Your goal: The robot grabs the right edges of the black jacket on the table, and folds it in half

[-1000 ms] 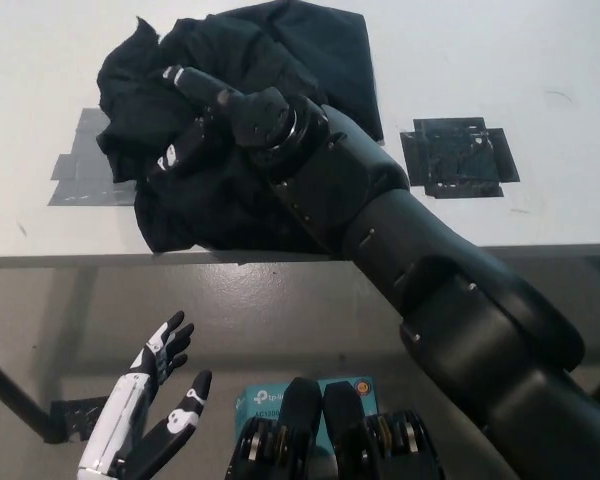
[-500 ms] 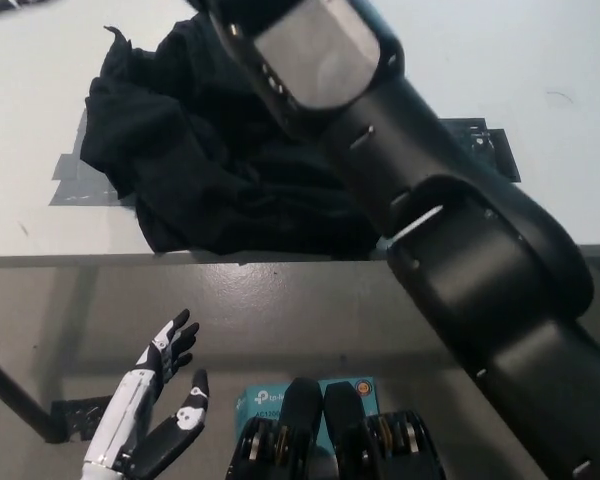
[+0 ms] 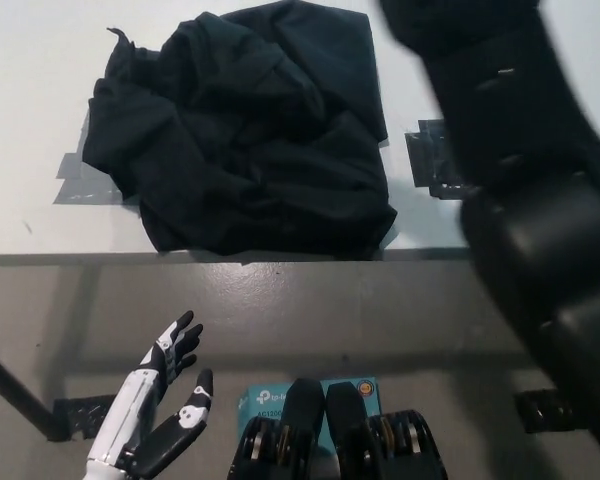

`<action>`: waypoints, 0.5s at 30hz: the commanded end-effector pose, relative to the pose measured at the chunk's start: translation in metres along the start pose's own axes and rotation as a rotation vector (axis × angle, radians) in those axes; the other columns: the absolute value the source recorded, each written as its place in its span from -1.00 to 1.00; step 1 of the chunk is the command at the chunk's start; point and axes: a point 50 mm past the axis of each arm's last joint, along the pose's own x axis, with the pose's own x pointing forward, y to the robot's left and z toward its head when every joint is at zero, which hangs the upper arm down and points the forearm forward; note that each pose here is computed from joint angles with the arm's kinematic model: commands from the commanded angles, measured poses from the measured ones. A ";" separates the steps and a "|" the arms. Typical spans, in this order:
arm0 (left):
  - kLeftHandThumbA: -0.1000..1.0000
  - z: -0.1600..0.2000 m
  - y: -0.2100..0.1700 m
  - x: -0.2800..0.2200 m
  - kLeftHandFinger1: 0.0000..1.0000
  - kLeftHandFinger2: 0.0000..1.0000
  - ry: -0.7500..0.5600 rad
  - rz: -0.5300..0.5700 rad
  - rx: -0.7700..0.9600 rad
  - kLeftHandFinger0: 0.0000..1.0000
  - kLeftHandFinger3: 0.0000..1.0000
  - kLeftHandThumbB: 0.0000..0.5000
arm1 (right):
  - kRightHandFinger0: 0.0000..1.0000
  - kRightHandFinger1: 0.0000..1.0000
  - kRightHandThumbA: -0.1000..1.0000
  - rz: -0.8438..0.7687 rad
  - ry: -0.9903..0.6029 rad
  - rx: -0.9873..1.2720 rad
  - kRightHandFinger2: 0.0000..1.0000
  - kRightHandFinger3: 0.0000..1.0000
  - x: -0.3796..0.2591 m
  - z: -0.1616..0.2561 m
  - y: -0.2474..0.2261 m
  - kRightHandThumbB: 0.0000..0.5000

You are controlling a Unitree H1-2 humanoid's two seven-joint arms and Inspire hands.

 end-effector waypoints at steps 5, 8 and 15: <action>0.23 0.007 0.015 0.001 1.00 1.00 -0.054 0.051 0.022 1.00 1.00 -1.00 | 1.00 1.00 1.00 -0.066 -0.288 -0.336 1.00 1.00 -0.239 0.069 -0.083 0.75; 0.28 0.009 0.018 0.006 1.00 1.00 -0.056 0.057 -0.002 1.00 1.00 -1.00 | 1.00 1.00 1.00 -0.058 -0.263 -0.378 1.00 1.00 -0.305 0.061 -0.067 0.73; 0.32 0.013 0.021 0.015 1.00 1.00 -0.065 0.072 -0.007 1.00 1.00 -1.00 | 1.00 1.00 1.00 -0.141 -0.191 -0.421 1.00 1.00 -0.378 0.036 -0.038 0.77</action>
